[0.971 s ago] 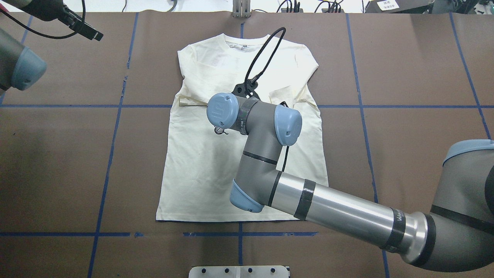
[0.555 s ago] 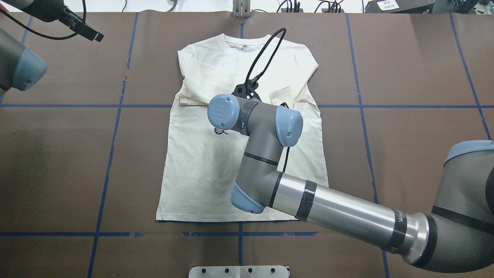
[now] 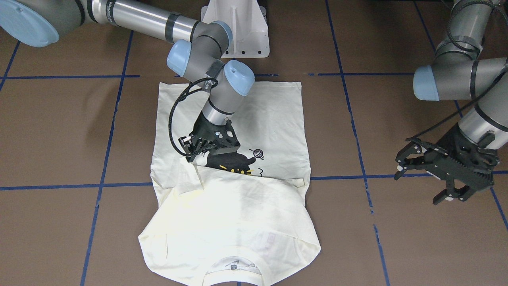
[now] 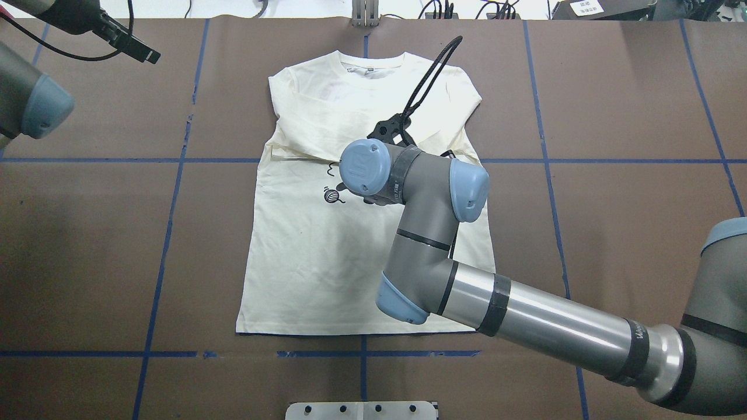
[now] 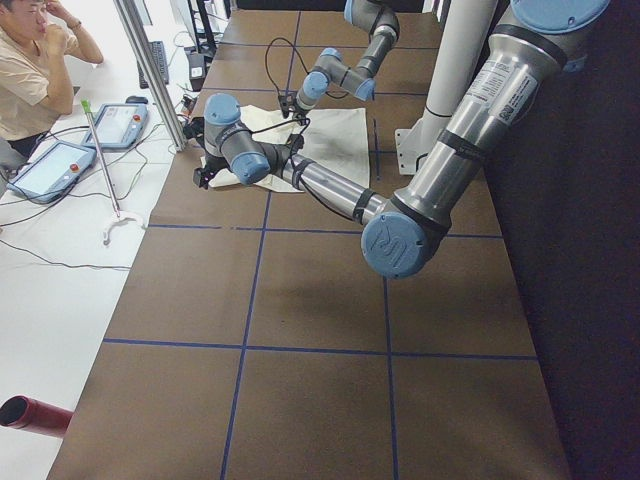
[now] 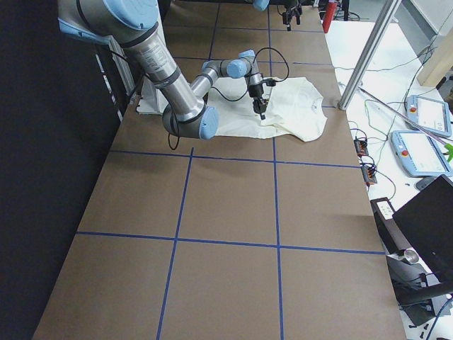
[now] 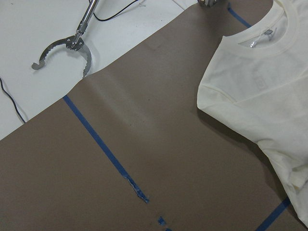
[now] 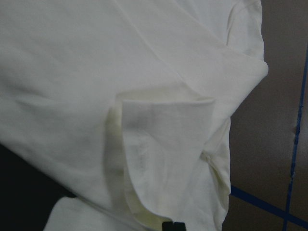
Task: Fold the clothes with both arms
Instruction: 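Withdraw the right gripper while the left gripper lowers to the shirt's near side edge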
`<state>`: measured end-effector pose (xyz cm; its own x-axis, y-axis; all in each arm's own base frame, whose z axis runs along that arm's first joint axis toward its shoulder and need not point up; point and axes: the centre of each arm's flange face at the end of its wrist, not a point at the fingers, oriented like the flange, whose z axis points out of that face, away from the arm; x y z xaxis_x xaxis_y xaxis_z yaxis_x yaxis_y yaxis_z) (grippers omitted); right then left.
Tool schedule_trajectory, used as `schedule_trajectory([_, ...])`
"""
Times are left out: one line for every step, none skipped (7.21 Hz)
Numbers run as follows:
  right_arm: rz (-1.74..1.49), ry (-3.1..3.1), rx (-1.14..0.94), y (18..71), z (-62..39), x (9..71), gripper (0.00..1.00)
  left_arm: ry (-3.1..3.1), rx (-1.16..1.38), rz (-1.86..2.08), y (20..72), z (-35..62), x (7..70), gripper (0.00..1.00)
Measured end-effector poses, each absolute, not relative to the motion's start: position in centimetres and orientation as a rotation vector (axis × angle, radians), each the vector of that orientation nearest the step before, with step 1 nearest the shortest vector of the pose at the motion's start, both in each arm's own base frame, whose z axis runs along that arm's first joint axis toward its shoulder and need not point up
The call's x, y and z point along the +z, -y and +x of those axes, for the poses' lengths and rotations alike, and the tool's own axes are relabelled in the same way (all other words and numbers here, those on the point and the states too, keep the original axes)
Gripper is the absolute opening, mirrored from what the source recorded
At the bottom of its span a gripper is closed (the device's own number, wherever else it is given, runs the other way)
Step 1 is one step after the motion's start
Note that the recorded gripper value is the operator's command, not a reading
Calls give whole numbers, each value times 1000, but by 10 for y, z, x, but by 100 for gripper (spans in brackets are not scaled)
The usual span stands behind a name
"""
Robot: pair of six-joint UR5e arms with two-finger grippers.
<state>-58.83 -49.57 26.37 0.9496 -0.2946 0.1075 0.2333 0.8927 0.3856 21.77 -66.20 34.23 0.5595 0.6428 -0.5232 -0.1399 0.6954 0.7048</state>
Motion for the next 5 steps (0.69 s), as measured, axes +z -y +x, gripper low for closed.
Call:
schedule_trajectory([381, 166, -263, 496, -571, 275, 0, -870, 502, 664, 660, 223, 341, 100])
schedule_trajectory([380, 167, -254, 496, -556, 286, 0, -879, 501, 668, 659, 227, 340, 100])
schedule_trajectory([378, 165, -246, 497, -545, 296, 0, -883, 501, 673, 658, 229, 340, 100])
schedule_trajectory([375, 162, -237, 501, -538, 302, 26, -884, 501, 676, 657, 229, 339, 100])
schedule_trajectory([372, 159, -225, 507, -532, 306, 99, -884, 502, 681, 657, 229, 339, 100])
